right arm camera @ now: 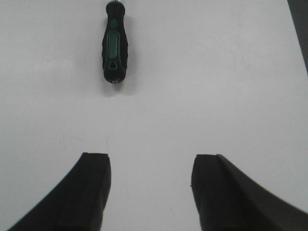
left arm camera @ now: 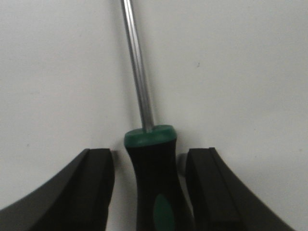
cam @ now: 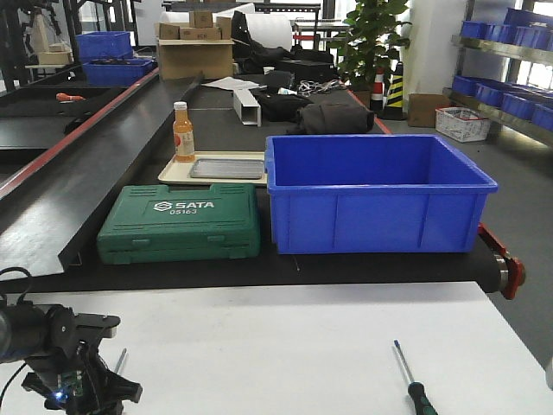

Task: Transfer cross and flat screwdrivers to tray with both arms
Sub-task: 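Lower the left gripper over the nearer screwdriver's green handle, then lower the right gripper to the other screwdriver and close both grippers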

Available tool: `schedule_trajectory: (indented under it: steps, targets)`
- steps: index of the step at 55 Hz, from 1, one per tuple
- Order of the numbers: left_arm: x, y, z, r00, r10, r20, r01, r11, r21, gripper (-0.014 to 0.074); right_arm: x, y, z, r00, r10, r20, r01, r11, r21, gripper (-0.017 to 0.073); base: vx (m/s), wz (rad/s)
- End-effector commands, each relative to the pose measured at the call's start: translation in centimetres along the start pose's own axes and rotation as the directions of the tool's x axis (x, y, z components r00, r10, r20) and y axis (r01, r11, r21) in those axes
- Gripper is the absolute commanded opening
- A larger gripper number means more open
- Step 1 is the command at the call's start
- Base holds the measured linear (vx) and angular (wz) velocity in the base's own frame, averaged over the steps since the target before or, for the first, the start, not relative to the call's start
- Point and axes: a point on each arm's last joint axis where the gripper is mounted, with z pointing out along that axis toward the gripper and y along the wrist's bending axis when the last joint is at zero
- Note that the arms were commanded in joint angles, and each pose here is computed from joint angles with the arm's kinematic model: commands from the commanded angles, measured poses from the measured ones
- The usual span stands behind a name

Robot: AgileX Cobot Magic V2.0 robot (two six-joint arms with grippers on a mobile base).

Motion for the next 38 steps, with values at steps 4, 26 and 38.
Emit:
schedule_trajectory:
  steps: [4,26,38]
  targets:
    - [-1.3,-0.3,-1.9,0.997,-0.006,0.083,0.005,1.0,0.006,0.0465,-4.7,0.1,1.1,0.996,-0.073,0.048,0.072,0.997,0.007,0.046,0.0,0.0]
    - [-1.2,-0.5,-1.9,0.997,-0.02,0.073,0.019,1.0,0.02,0.0215,-12.4,0.7,10.5,0.994,-0.104,-0.031,0.104,0.994,-0.017,0.046,0.0,0.0]
    - [-1.2,-0.6,-1.9,0.997,-0.046,0.067,0.044,0.998,0.04,0.0084,-14.4,2.9,14.9,0.976,-0.188,-0.107,0.181,0.981,-0.068,0.046,0.0,0.0]
